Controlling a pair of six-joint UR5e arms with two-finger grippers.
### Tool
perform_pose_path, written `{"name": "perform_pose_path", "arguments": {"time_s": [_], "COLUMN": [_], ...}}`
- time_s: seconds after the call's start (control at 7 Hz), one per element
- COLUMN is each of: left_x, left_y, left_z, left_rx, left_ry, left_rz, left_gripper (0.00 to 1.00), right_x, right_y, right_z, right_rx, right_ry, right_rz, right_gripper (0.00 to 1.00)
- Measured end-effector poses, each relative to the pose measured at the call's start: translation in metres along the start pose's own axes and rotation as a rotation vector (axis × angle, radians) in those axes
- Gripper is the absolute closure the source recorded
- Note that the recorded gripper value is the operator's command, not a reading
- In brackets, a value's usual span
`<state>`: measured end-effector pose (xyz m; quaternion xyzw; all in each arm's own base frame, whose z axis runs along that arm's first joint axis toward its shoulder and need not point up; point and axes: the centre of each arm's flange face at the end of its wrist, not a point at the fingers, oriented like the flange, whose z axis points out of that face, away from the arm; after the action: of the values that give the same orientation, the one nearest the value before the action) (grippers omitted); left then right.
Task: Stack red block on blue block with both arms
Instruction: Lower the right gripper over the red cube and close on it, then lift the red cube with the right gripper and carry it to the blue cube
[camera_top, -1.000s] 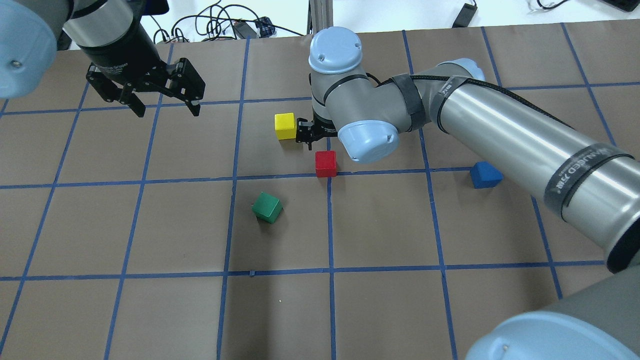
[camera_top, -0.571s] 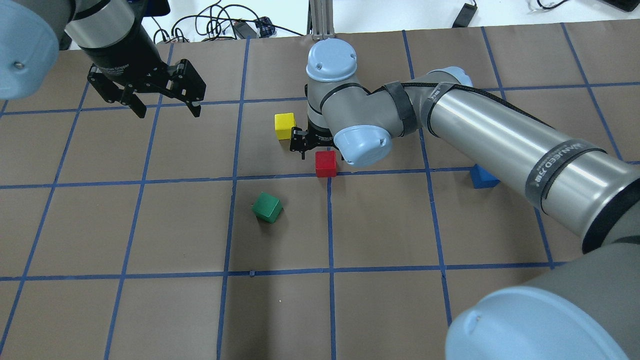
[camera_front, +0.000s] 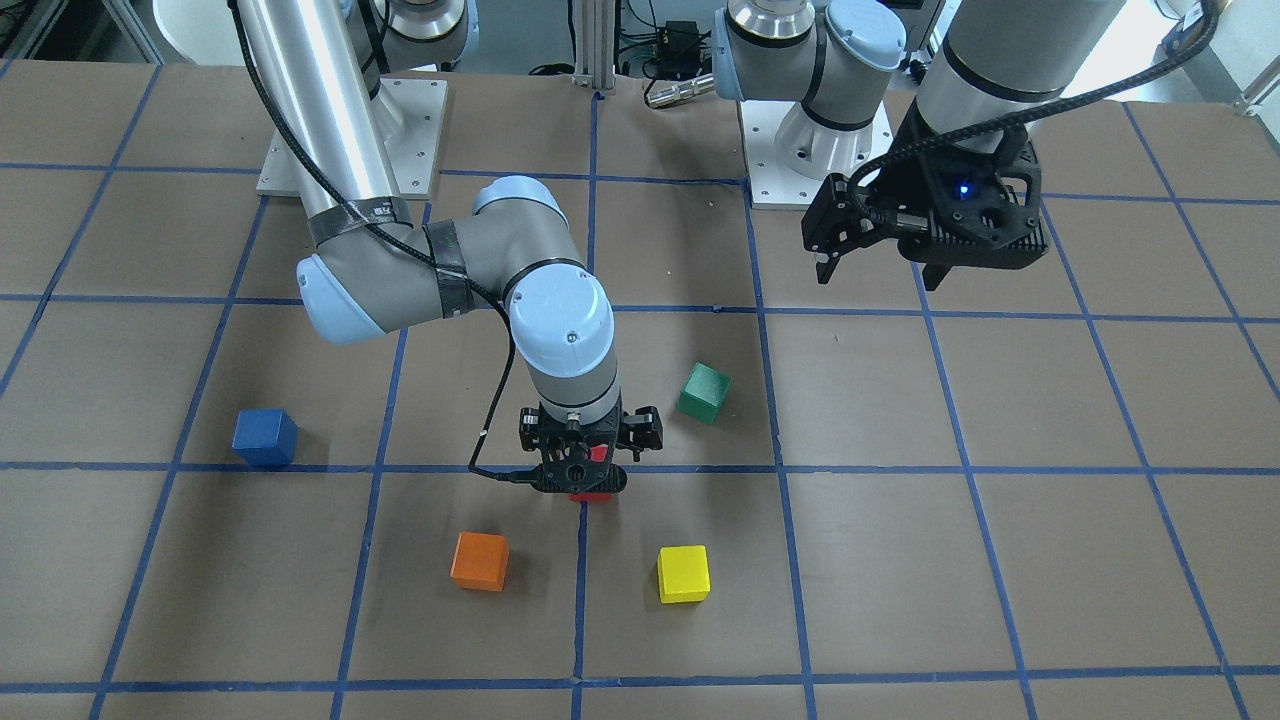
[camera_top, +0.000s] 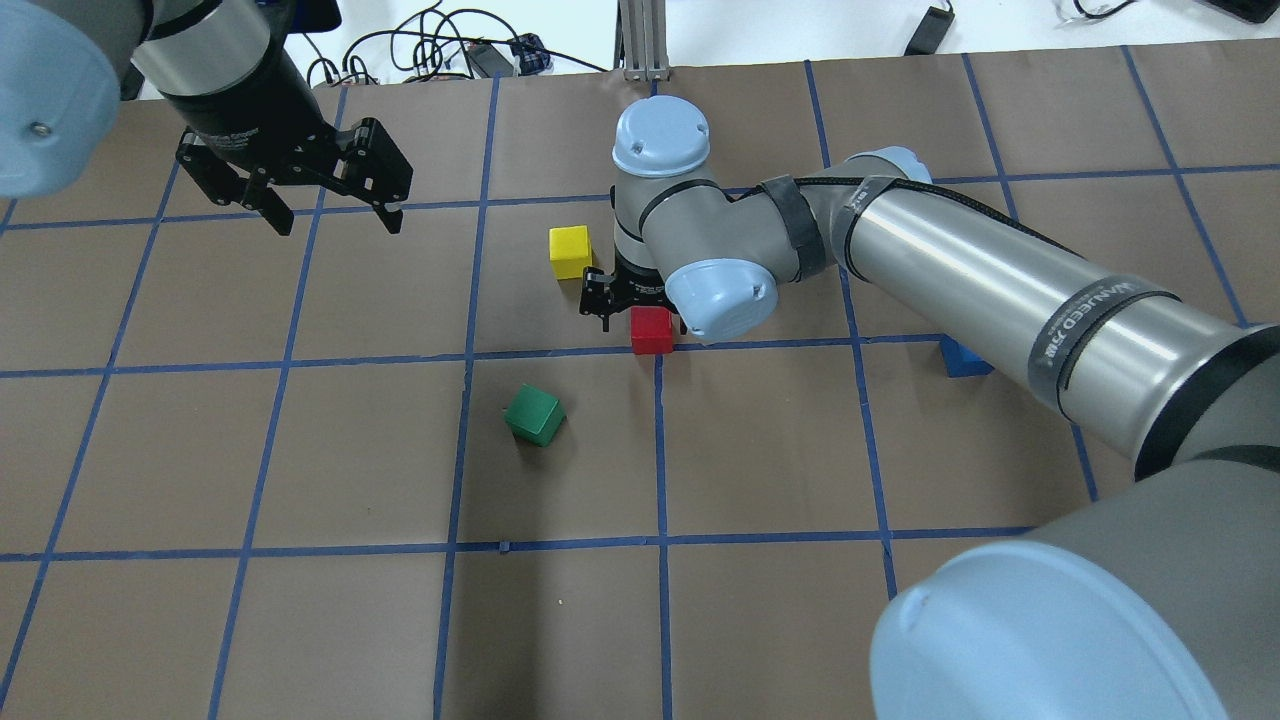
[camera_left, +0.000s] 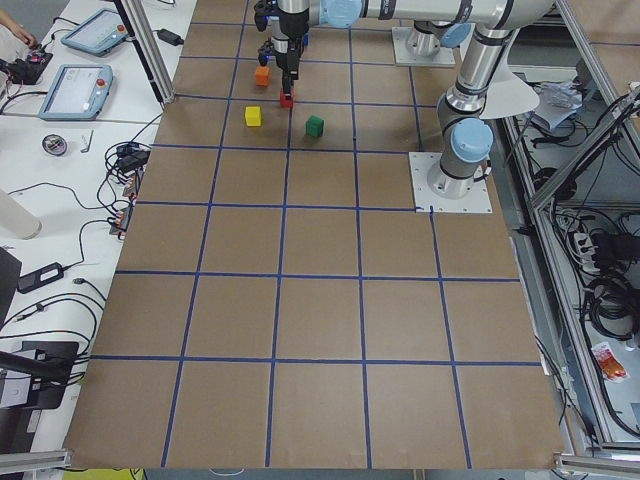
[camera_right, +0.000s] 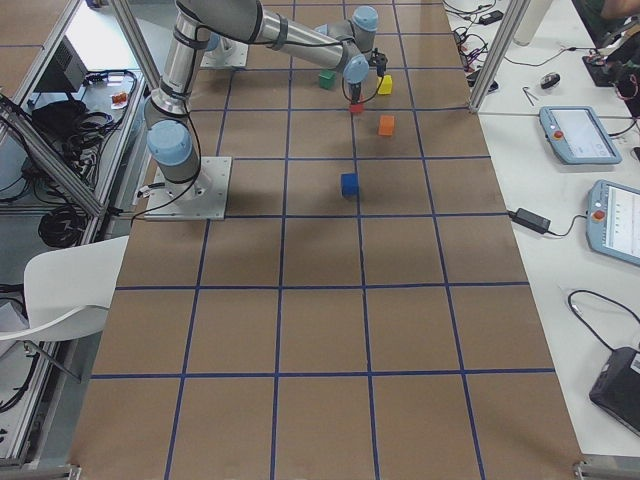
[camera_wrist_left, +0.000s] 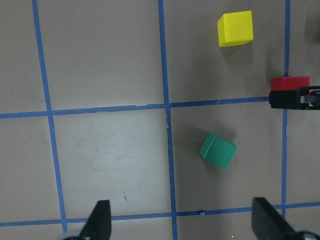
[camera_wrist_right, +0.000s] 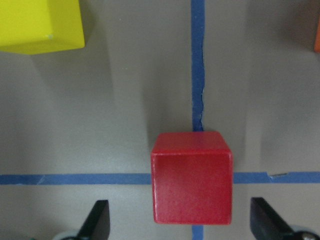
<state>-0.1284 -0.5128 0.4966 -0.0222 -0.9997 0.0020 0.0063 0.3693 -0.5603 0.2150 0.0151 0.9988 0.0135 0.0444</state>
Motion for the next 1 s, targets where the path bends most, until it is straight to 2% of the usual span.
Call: {"name": "perform_pose_path", "arguments": {"time_s": [0.29,0.43,0.57,1.0], "left_x": [0.0,0.0,0.0,0.0], "left_y": [0.0,0.0,0.0,0.001], "left_z": [0.0,0.001,0.001,0.002], "left_rx": [-0.001,-0.001,-0.001,-0.004], "left_ry": [0.001,0.001,0.001,0.002], "left_rz": [-0.001,-0.001,-0.001,-0.002], "left_gripper": [0.0,0.0,0.0,0.0], "right_x": [0.002,0.002,0.002,0.002], "right_y": [0.0,-0.001,-0.001,-0.001], "right_z": [0.011,0.016,0.019,0.018], "right_rx": [-0.015,-0.021,-0.026,-0.03], "right_ry": [0.012,0.015,0.016,0.011], "right_rz": [0.002,0.003,0.004,0.009], "right_gripper": [0.14,0.59,0.98,1.0]}}
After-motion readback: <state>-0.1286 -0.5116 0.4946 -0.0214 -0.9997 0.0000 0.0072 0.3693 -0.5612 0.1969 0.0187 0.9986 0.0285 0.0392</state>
